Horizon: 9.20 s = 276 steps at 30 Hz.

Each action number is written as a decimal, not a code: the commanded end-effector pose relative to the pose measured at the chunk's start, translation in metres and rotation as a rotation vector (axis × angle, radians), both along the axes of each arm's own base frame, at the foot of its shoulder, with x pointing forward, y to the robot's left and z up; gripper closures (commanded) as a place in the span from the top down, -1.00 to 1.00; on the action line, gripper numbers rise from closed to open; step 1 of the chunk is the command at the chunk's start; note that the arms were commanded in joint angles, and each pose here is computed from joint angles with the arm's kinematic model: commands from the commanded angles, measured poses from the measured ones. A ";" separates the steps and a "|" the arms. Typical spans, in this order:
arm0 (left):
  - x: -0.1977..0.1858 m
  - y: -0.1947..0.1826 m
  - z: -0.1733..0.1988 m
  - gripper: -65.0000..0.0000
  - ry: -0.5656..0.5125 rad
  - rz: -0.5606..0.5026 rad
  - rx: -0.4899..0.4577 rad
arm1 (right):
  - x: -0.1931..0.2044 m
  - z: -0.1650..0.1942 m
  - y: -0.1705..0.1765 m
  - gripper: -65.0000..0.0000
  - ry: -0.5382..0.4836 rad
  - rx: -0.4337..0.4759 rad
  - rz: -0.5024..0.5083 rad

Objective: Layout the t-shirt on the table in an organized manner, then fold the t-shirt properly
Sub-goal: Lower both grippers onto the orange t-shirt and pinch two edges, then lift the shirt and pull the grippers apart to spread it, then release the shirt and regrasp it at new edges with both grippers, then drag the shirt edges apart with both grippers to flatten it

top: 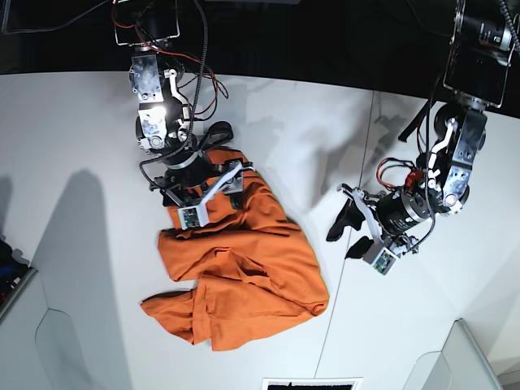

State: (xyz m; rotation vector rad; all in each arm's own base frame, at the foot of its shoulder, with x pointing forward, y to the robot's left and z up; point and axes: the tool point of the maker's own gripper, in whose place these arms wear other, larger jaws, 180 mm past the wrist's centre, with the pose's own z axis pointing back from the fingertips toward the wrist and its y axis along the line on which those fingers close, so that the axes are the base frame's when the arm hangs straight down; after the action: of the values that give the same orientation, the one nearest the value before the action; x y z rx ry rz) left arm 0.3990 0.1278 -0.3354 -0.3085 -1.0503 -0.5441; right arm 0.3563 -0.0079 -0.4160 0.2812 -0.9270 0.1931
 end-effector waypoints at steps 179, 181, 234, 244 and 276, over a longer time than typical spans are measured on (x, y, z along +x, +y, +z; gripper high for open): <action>0.080 0.135 0.028 -0.27 -0.001 0.249 0.177 | 0.126 0.192 -0.216 -1.00 -0.404 -0.150 -0.324; 0.087 0.109 0.029 -0.05 -0.017 0.224 0.116 | 0.119 0.179 -0.214 -1.00 -0.376 -0.142 -0.319; 0.130 -0.040 -0.006 -0.04 0.054 0.090 0.220 | -0.152 0.139 -0.091 0.16 -0.146 0.020 0.149; 0.100 -0.035 0.029 -0.04 -0.007 0.008 0.181 | -0.093 0.091 -0.146 0.16 -0.078 -0.065 -0.091; 0.072 0.041 -0.003 -0.04 0.054 0.165 0.259 | 0.063 0.093 -0.233 -0.10 -0.085 -0.114 -0.271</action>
State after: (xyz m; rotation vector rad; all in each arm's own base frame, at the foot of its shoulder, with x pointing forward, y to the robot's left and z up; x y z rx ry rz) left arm 0.4566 0.1609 -0.3611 -0.0304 -0.8728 -0.5203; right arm 0.4073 -0.2379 -0.3455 0.0415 -0.9535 0.0022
